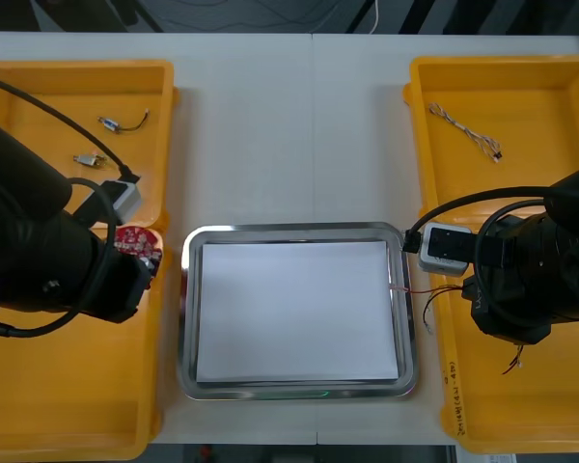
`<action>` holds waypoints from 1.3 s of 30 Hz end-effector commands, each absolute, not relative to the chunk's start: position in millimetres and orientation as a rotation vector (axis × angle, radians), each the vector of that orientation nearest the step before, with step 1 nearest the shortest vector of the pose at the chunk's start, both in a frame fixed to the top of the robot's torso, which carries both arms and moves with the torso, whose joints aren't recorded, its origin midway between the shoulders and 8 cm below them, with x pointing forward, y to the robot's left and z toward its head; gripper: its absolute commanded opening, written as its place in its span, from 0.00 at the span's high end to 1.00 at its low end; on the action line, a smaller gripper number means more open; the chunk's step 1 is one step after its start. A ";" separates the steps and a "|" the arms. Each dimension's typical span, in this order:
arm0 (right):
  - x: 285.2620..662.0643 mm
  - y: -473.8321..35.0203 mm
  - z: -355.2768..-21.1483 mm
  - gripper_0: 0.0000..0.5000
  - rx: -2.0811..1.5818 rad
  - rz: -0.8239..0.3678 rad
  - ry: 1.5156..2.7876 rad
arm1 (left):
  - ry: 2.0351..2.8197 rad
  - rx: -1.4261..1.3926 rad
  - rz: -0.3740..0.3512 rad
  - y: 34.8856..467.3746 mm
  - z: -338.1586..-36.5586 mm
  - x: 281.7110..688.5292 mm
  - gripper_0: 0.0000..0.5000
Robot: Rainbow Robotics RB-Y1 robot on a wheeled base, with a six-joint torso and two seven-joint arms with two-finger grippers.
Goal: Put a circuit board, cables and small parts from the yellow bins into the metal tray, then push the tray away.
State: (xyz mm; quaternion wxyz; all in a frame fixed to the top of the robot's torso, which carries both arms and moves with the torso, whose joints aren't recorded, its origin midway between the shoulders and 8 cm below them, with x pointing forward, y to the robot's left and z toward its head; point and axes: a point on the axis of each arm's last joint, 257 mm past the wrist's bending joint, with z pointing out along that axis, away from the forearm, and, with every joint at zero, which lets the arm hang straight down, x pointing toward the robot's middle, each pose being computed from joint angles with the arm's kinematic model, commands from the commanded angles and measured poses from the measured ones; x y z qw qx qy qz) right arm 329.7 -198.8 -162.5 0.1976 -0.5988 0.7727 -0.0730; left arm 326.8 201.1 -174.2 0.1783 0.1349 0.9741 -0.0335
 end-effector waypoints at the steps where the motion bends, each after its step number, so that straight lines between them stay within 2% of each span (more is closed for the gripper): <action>1: 332.6 -205.4 -155.3 1.00 -1.644 -0.241 2.184 | 2.730 0.539 -0.014 193.2 -167.9 332.8 1.00; 10: 332.1 -205.6 -155.5 1.00 -1.646 -0.240 2.185 | 2.731 0.567 -0.019 155.5 -177.0 347.6 1.00; 13: 331.8 -205.4 -155.6 1.00 -1.647 -0.239 2.186 | 2.726 0.508 -0.063 138.0 -181.5 351.1 1.00; 18: 331.8 -205.4 -155.6 1.00 -1.647 -0.239 2.186 | 2.711 0.490 -0.074 116.9 -190.9 351.1 1.00; 25: 331.6 -205.0 -155.9 1.00 -1.647 -0.234 2.187 | 2.690 0.381 -0.166 85.8 -211.6 348.8 1.00; 33: 331.2 -203.0 -155.6 1.00 -1.649 -0.226 2.181 | 2.688 0.383 -0.138 80.4 -238.9 338.2 1.00; 36: 330.7 -202.3 -155.8 1.00 -1.651 -0.222 2.180 | 2.694 0.298 -0.167 76.1 -247.5 335.0 1.00; 39: 330.7 -202.3 -155.8 1.00 -1.651 -0.222 2.180 | 2.680 0.295 -0.151 75.7 -256.3 333.1 1.00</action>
